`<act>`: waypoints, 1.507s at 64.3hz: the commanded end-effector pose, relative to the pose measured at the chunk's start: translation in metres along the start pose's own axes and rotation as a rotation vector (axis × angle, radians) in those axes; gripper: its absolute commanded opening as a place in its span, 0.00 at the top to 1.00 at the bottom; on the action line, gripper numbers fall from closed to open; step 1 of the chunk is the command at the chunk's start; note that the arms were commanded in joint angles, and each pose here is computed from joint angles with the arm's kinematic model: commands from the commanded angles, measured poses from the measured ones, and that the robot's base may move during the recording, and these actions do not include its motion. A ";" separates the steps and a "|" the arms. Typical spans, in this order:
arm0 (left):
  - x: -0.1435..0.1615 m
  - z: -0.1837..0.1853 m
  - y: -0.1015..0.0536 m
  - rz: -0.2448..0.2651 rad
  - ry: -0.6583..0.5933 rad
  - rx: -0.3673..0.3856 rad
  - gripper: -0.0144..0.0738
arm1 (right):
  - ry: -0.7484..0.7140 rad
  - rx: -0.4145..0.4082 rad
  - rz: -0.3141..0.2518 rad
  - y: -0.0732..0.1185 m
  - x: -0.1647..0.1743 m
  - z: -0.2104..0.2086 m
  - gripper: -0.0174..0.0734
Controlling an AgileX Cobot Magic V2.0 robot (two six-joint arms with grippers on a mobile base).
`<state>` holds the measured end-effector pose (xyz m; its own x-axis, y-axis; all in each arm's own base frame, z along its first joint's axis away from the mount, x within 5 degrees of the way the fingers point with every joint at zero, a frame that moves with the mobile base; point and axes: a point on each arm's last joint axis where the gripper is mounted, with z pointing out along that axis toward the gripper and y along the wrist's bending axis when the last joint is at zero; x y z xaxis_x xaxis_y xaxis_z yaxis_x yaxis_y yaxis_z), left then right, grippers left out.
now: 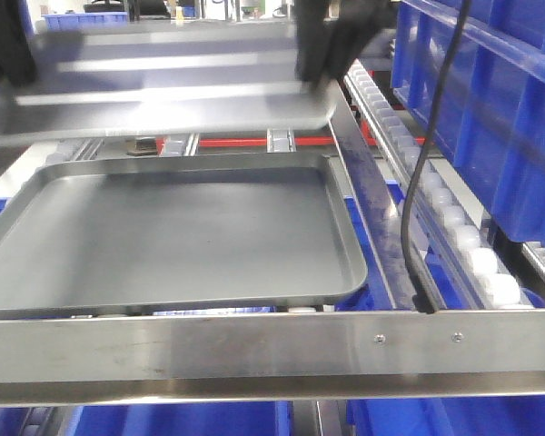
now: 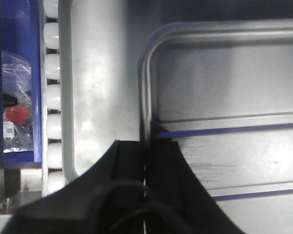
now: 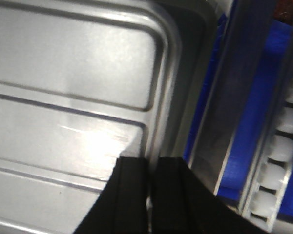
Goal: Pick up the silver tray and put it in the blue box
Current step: 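Raise the held tray up and away from the rack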
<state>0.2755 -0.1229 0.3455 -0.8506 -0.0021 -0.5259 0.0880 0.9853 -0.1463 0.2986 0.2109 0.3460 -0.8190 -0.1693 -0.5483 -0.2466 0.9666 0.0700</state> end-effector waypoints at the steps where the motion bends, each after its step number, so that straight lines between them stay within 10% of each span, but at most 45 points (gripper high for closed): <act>1: 0.000 -0.038 -0.013 0.034 -0.107 0.066 0.95 | -0.146 -0.031 -0.018 -0.002 -0.008 -0.046 0.74; 28: 0.027 -0.104 -0.015 0.043 -0.195 0.137 0.95 | -0.191 -0.051 -0.007 -0.022 0.021 -0.101 0.74; 97: 0.025 -0.103 -0.023 0.057 -0.235 0.152 0.95 | -0.191 -0.063 0.012 -0.033 0.037 -0.126 0.74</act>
<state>0.2000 -0.1317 0.4045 -0.7733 0.0039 -0.6340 0.1945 0.9532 -0.2313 0.2143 0.1579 0.4107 -0.7724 -0.1141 -0.6248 -0.2622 0.9533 0.1500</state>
